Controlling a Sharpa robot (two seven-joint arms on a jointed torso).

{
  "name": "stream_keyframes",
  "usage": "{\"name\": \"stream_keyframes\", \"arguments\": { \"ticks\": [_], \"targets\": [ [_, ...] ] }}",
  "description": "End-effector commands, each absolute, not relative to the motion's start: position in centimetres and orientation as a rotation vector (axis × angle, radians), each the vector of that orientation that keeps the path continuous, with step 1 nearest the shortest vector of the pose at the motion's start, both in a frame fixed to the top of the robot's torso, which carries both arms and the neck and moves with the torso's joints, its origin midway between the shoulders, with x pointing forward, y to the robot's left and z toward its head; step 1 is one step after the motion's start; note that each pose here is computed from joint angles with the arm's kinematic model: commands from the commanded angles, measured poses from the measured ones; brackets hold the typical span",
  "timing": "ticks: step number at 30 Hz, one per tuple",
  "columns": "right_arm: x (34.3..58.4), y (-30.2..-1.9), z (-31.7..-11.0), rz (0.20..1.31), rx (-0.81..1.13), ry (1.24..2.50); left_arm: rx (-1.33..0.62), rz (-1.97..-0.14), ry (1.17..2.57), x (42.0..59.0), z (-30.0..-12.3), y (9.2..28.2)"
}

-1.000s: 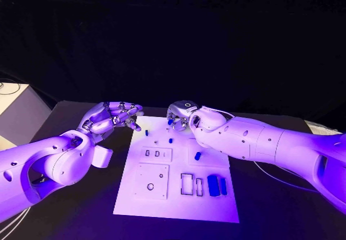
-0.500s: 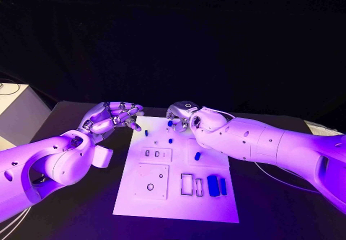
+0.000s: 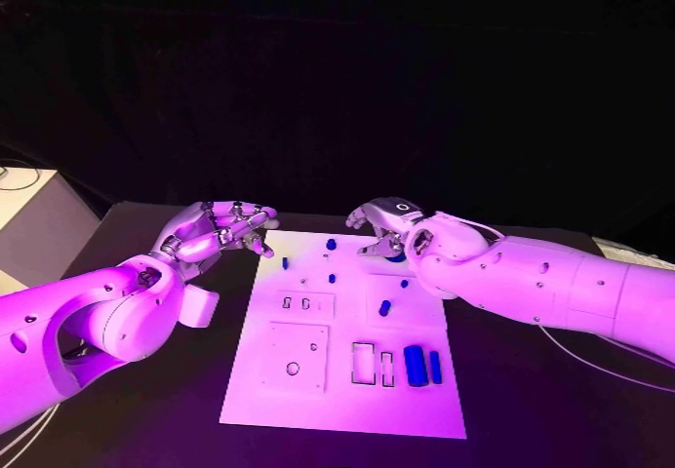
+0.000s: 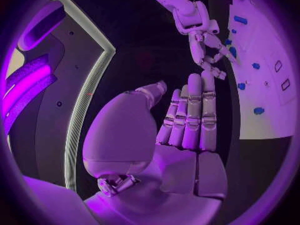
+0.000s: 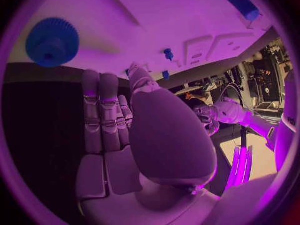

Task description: Assemble the parts on the task board

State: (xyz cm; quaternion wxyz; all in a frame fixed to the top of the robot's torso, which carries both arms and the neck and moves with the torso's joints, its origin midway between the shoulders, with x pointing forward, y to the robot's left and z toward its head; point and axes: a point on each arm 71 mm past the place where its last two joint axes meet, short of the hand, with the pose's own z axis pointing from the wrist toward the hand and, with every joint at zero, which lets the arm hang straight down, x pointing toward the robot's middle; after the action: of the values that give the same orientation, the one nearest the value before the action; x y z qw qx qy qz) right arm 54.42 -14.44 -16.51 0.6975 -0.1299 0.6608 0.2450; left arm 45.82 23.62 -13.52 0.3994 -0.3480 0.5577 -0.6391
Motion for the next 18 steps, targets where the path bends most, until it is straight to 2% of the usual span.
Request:
{"name": "stream_keyframes", "arguments": {
  "ticks": [1, 10, 18],
  "targets": [
    [54.2, -16.0, -15.6, 0.590, -0.158, 1.473, -0.868, -1.631, 1.408, 45.9, -13.4, 23.7],
    [54.5, -21.3, -15.1, 0.559, 0.002, 1.566, -0.871, -1.623, 1.404, 46.1, -13.5, 24.1],
    [54.9, -22.5, -15.7, 0.482, -0.015, 1.649, -0.870, -1.626, 1.406, 46.2, -13.5, 24.0]
  ]
}}
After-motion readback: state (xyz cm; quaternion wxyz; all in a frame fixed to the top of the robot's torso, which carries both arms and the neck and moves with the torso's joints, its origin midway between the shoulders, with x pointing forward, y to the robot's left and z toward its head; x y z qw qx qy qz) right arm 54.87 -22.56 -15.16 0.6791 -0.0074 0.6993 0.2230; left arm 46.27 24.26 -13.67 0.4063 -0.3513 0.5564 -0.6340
